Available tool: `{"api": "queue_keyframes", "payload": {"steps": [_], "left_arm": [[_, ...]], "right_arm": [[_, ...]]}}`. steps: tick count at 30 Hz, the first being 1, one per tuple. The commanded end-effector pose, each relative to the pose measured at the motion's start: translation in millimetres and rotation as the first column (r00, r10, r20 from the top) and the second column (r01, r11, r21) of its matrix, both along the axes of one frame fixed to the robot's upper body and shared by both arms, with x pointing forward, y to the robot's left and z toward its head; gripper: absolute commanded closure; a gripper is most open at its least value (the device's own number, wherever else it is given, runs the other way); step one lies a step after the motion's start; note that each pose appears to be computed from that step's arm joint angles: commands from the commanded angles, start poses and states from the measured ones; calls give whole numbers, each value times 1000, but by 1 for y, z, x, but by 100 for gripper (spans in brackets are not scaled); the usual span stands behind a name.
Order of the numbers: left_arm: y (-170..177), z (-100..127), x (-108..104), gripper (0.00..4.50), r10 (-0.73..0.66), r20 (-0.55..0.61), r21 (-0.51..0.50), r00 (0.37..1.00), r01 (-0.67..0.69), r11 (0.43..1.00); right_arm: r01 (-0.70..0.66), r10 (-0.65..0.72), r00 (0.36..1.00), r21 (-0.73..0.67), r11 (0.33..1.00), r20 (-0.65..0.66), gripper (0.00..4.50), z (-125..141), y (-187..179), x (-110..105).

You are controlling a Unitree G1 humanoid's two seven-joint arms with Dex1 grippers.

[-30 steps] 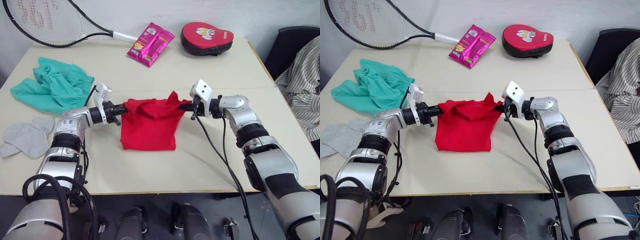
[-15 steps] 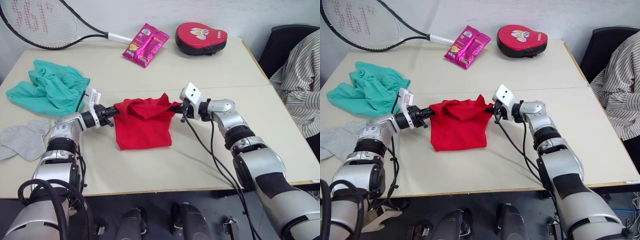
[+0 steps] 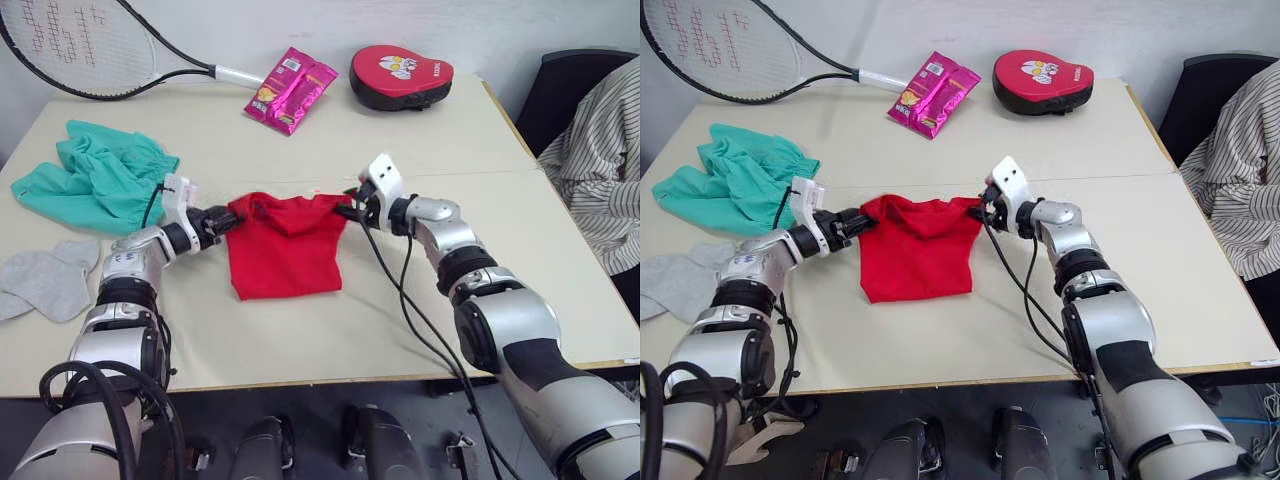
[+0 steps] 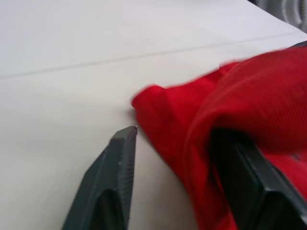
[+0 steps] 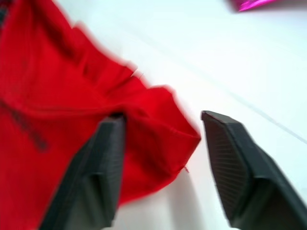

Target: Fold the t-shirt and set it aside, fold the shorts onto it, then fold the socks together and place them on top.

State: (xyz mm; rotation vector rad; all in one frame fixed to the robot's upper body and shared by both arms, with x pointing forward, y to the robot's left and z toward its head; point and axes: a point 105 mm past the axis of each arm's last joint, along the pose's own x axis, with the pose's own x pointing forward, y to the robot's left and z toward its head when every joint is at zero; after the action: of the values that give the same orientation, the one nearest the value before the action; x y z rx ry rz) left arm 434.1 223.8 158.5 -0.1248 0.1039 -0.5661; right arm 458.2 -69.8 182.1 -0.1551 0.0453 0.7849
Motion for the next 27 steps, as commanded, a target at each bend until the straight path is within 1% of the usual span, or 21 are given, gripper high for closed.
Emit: {"api": "queue_keyframes", "payload": {"steps": [1, 2, 3, 4, 6, 8, 10, 11, 12, 13, 14, 15, 17, 19, 21, 24, 25, 27], "left_arm": [[13, 14, 5, 41, 88, 66, 16, 994, -89, 996], [15, 15, 6, 13, 105, 69, 12, 992, -106, 994], [17, 15, 6, 11, 117, 70, 8, 991, -118, 993], [17, 18, 5, 11, 110, 94, 7, 989, -111, 994], [16, 28, 1, 11, 74, 168, 20, 983, -78, 997], [13, 37, -7, 11, 3, 232, 29, 973, -10, 1000], [12, 44, -19, 11, -71, 296, 82, 953, 48, 995], [8, 45, -27, 5, -136, 314, 120, 940, 103, 987], [3, 44, -39, 5, -222, 327, 181, 919, 169, 969], [-3, 41, -54, 5, -318, 327, 257, 890, 240, 936], [-9, 37, -70, 5, -412, 326, 351, 851, 296, 888], [-15, 32, -84, 5, -485, 310, 418, 818, 341, 842], [-23, 23, -106, 5, -569, 269, 475, 777, 407, 780], [-31, 13, -123, 5, -621, 229, 516, 749, 448, 730], [-36, 2, -133, 5, -637, 207, 543, 743, 454, 706], [-39, -13, -134, 5, -610, 193, 571, 768, 418, 707], [-41, -19, -136, 5, -610, 183, 583, 771, 414, 699], [-39, -37, -141, 5, -630, 123, 649, 767, 418, 635]], "right_arm": [[54, -54, 999, 126, 991, -3, 63, 19, -3, 6], [87, -86, 996, 153, 984, -14, 29, 20, -7, 8], [110, -107, 994, 170, 979, -23, 4, 21, -10, 9], [120, -119, 993, 179, 977, -14, 4, 23, -15, 10], [100, -111, 993, 186, 977, 47, 4, 33, -20, 9], [-1, -21, 992, 171, 985, 123, 4, 41, -19, 0], [-110, 84, 974, 115, 987, 210, 4, 46, -17, -12], [-175, 154, 961, 75, 982, 231, 1, 44, -16, -20], [-237, 222, 940, 31, 971, 258, 1, 41, -15, -30], [-311, 302, 917, -8, 950, 261, 1, 36, -13, -42], [-380, 383, 882, -65, 923, 275, 1, 31, -11, -57], [-429, 448, 847, -129, 894, 286, 1, 23, -9, -71], [-493, 532, 793, -200, 846, 295, 1, 11, -2, -95], [-543, 588, 756, -227, 808, 286, 1, -2, 7, -117], [-571, 631, 728, -272, 774, 268, 1, -18, 15, -133], [-549, 641, 720, -345, 761, 267, 1, -39, 24, -141], [-541, 646, 713, -372, 754, 273, 1, -45, 26, -142], [-517, 635, 718, -393, 761, 286, 1, -51, 31, -140]]}}
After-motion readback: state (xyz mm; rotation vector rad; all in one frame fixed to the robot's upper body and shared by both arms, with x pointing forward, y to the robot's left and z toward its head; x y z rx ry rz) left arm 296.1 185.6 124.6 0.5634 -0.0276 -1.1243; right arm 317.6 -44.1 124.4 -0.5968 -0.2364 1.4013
